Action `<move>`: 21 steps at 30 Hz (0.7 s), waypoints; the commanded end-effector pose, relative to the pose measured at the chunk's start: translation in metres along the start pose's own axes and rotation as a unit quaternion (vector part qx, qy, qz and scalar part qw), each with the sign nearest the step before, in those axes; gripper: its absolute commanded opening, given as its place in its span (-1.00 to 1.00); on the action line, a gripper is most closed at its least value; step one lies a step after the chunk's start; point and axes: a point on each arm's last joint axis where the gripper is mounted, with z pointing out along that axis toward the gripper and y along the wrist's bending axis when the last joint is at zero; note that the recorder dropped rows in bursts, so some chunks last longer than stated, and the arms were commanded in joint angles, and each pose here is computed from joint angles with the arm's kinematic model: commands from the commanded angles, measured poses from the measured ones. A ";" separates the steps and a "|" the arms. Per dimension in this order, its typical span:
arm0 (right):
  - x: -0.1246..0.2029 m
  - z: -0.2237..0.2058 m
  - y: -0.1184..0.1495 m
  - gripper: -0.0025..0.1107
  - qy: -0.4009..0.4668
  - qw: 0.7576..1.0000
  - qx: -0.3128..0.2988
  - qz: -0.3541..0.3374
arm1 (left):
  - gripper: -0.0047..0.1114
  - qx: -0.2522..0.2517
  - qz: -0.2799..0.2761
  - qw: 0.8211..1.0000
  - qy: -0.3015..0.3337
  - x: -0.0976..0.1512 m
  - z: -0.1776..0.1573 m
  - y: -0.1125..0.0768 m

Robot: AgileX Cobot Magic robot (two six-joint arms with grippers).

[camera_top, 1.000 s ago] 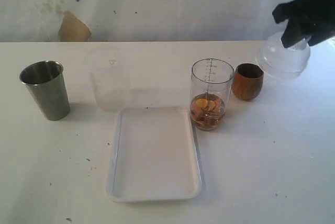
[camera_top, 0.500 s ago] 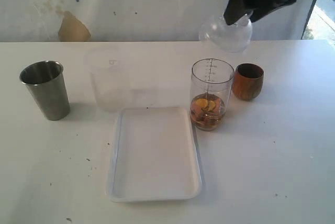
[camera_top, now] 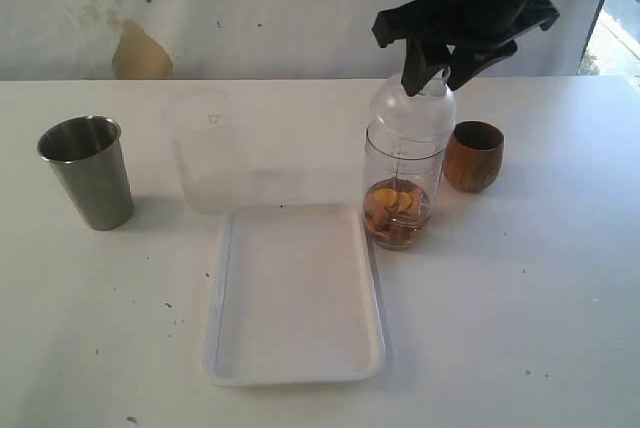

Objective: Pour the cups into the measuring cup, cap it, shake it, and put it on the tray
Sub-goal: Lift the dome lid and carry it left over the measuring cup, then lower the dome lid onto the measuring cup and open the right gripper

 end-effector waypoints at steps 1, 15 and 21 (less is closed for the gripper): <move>-0.002 0.004 0.000 -0.96 0.004 1.000 -0.004 0.005 | -0.92 0.001 -0.002 1.000 0.001 0.002 0.000 0.000; -0.002 0.011 0.000 -0.96 0.012 1.000 -0.004 0.006 | -0.92 0.001 -0.002 1.000 0.001 0.002 0.000 0.000; -0.002 0.013 -0.001 -0.96 0.014 1.000 -0.004 0.006 | -0.92 0.001 -0.002 1.000 0.001 0.002 0.000 0.000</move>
